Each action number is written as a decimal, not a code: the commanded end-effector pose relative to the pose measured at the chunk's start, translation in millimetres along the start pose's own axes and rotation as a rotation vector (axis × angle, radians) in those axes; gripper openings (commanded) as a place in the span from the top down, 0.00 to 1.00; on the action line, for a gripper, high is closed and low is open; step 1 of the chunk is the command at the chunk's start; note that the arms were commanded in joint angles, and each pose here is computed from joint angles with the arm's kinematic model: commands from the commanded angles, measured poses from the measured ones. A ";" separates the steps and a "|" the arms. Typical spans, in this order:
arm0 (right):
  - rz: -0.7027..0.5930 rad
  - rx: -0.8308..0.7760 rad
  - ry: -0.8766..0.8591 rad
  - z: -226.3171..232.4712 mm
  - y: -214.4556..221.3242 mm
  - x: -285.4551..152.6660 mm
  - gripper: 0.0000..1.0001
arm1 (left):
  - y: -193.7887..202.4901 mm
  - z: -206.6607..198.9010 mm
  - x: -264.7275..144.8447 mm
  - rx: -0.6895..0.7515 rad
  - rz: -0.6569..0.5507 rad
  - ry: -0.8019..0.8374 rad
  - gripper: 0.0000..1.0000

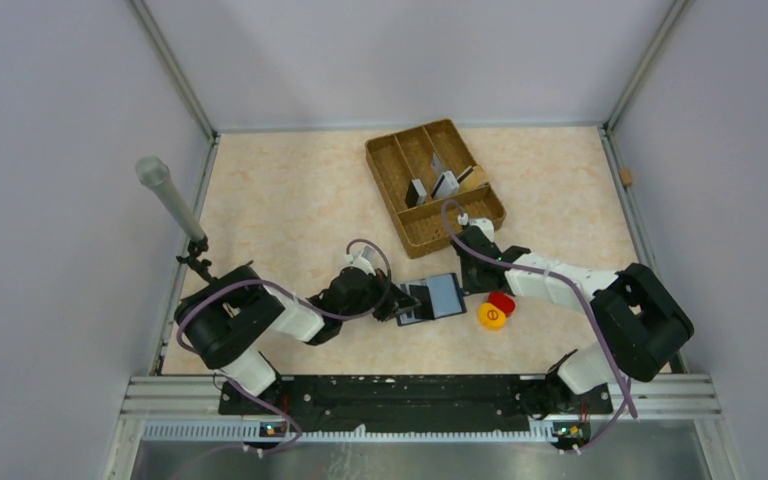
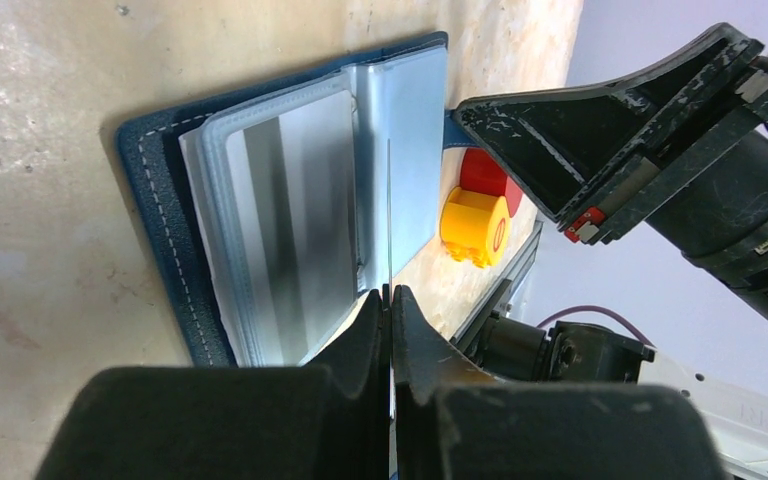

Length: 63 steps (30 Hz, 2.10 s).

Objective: Put the credit cards into the card holder
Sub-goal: Insert the credit card into the card holder.

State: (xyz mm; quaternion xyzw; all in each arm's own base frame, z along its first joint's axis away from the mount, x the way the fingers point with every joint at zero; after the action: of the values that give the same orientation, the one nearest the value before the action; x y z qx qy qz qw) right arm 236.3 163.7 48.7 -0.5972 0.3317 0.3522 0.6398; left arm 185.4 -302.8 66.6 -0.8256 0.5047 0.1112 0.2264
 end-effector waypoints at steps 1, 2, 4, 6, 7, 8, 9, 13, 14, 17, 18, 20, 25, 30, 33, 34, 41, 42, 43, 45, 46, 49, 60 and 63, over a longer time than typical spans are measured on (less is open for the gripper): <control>-0.009 -0.006 0.032 -1.4 0.4 -0.5 1.00 | -0.6 -8.9 4.5 0.004 0.007 0.026 1.00; -0.009 -0.006 0.032 -1.5 0.3 -0.6 1.00 | -0.3 -7.8 5.0 0.005 0.011 0.019 1.00; -0.009 -0.005 0.031 -1.1 -0.1 -0.7 1.00 | -0.4 -7.4 5.8 0.007 0.014 0.012 1.00; -0.007 -0.006 0.031 -1.1 0.9 -0.5 1.00 | -0.6 -8.5 6.3 0.013 0.014 0.018 1.00; -0.007 -0.007 0.033 -1.3 1.0 -0.5 1.00 | -0.5 -9.3 6.6 0.016 0.016 0.021 1.00; -0.007 -0.006 0.032 -1.3 1.1 -0.4 1.00 | -0.2 -8.9 7.1 0.016 0.018 0.021 1.00; -0.006 -0.007 0.034 -1.7 1.5 -0.5 1.00 | -0.4 -9.6 7.5 0.018 0.018 0.026 1.00; -0.004 -0.008 0.036 -2.4 1.9 -0.7 1.00 | 0.8 -9.5 9.3 0.021 0.024 0.046 1.00; -0.004 -0.007 0.036 -2.2 1.7 -0.8 1.00 | 1.6 -9.4 10.2 0.022 0.029 0.049 1.00; -0.004 -0.008 0.037 -2.1 1.4 -1.2 1.00 | 3.9 -6.6 13.4 0.021 0.044 0.047 1.00; -0.002 -0.009 0.038 -2.5 1.8 -1.3 1.00 | 4.5 -5.8 13.9 0.020 0.047 0.046 1.00; -0.004 -0.007 0.038 -2.5 1.4 -1.9 1.00 | 5.3 -3.5 14.6 0.021 0.050 0.040 1.00; -0.004 -0.009 0.036 -1.9 1.3 -3.1 1.00 | 5.5 3.9 16.6 0.029 0.051 0.006 1.00; -0.006 -0.009 0.035 -1.0 0.7 -4.5 1.00 | 3.6 8.5 19.9 0.035 0.045 -0.004 1.00; -0.005 -0.011 0.035 -0.9 1.4 -4.9 1.00 | 2.0 11.0 20.9 0.042 0.040 -0.010 1.00; -0.004 -0.012 0.035 -1.0 1.9 -5.0 1.00 | 1.1 11.4 21.6 0.045 0.038 -0.010 1.00; 0.000 -0.015 0.030 1.0 3.4 -5.0 1.00 | -4.3 13.5 25.3 0.053 0.026 -0.009 1.00; 0.000 -0.015 0.033 0.9 3.7 -4.7 1.00 | -4.4 13.8 25.8 0.054 0.027 -0.010 1.00; 0.001 -0.016 0.032 1.3 4.1 -4.6 1.00 | -5.3 14.2 26.3 0.055 0.024 -0.009 1.00; 0.001 -0.018 0.031 2.1 4.3 -4.5 1.00 | -7.5 14.8 27.3 0.056 0.017 -0.009 1.00; 0.001 -0.017 0.030 2.6 4.6 -4.7 1.00 | -9.1 14.3 28.0 0.058 0.010 -0.006 1.00; 0.001 -0.020 0.029 3.5 5.0 -5.2 1.00 | -12.6 13.2 30.4 0.064 -0.005 0.001 1.00; 0.005 -0.025 0.036 3.0 7.8 -5.6 1.00 | -16.9 14.4 35.8 0.093 -0.015 -0.010 1.00; 0.004 -0.023 0.036 3.4 7.3 -6.0 1.00 | -14.6 13.5 37.1 0.083 -0.006 0.003 1.00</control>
State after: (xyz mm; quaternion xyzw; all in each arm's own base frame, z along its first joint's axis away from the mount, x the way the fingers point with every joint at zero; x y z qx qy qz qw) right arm 229.8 161.9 47.7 -0.6117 0.3392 0.3435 0.6267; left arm 209.2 -317.6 48.2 -0.8147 0.5149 0.0911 0.2507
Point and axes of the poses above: each gripper's point midway between its finger pads, its own x axis out along the fingers, its own z axis along the line the jaws close on, y = z × x, the point moved 3 cm from there along -x, back along the fingers, and after that the axes turned 7 degrees about x, right-handed, at the moved point
